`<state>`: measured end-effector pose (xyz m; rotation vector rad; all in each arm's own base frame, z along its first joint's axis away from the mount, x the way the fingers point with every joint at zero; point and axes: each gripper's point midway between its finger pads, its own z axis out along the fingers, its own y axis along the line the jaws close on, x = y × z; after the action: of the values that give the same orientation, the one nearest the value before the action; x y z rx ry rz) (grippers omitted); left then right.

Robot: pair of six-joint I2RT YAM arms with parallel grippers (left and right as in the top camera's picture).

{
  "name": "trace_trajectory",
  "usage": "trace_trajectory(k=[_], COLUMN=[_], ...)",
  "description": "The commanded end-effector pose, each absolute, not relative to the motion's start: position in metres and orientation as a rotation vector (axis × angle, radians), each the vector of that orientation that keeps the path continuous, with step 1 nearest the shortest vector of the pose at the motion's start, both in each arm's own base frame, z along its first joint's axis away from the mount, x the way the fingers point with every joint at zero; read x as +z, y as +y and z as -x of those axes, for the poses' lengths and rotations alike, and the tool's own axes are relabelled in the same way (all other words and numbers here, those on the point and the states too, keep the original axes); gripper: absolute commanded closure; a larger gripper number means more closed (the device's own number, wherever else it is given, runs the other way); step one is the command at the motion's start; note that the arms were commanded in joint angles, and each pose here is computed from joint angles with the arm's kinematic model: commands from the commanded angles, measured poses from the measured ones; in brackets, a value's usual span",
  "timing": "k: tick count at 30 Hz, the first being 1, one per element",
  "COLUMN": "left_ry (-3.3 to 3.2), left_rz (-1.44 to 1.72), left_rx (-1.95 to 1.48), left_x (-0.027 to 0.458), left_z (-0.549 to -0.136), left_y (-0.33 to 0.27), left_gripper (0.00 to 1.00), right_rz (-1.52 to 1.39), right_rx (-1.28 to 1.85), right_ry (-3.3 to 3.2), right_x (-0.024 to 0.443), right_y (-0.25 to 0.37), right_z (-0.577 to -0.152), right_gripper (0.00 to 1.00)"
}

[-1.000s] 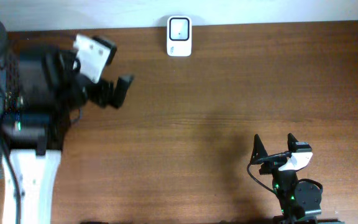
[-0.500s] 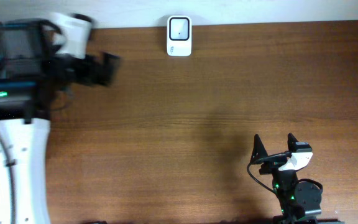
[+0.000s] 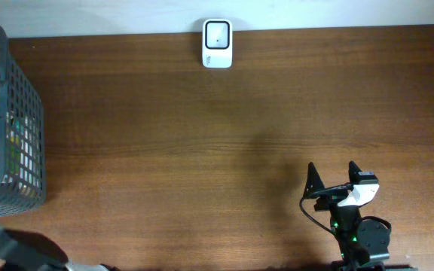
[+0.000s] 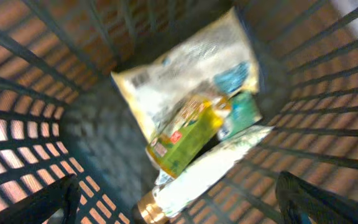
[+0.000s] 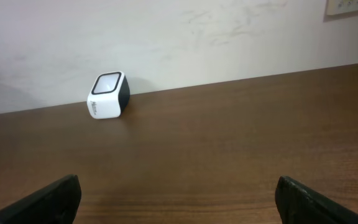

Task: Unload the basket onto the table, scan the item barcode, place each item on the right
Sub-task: 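Reach the left gripper into the basket and grasp the green tea pouch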

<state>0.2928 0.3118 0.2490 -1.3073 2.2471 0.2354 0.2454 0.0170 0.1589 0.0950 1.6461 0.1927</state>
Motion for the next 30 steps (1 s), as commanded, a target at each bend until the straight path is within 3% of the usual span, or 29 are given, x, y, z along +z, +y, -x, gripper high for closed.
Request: trace_trajectory(k=[1,11,19,21,23,26,30], left_ry=[2.408,2.770,2.874,2.888,2.907,2.894,2.865], left_rz=[1.263,1.039,1.023,1.023,1.029,1.073,1.132], left_rx=[0.242,0.137,0.059,0.034,0.019,0.015,0.018], left_x=[0.205,0.101,0.047,0.038,0.029,0.027,0.038], left_z=[-0.293,-0.302,-0.304,-0.306,-0.305,-0.305,-0.308], left_y=[0.317,0.321,0.320,0.317,0.316,0.316,0.318], left_gripper=[0.03,0.08,0.10,0.16,0.30,0.61,0.81], right_rz=[-0.110,-0.110,-0.110,-0.110,-0.110,-0.110,-0.110], right_rx=[0.184,0.183,0.183,0.183,0.183,0.183,0.183], right_ry=[1.649,1.649,1.649,1.649,1.649,1.649,1.649], right_x=[0.155,0.155,0.155,0.155,0.155,0.155,0.155], right_y=[0.014,0.014,0.014,0.014,0.014,0.014,0.014], right_z=[-0.246,-0.246,-0.246,-0.246,-0.246,-0.246,-0.246], right_gripper=[0.01,0.01,0.01,0.01,0.01,0.01,0.01])
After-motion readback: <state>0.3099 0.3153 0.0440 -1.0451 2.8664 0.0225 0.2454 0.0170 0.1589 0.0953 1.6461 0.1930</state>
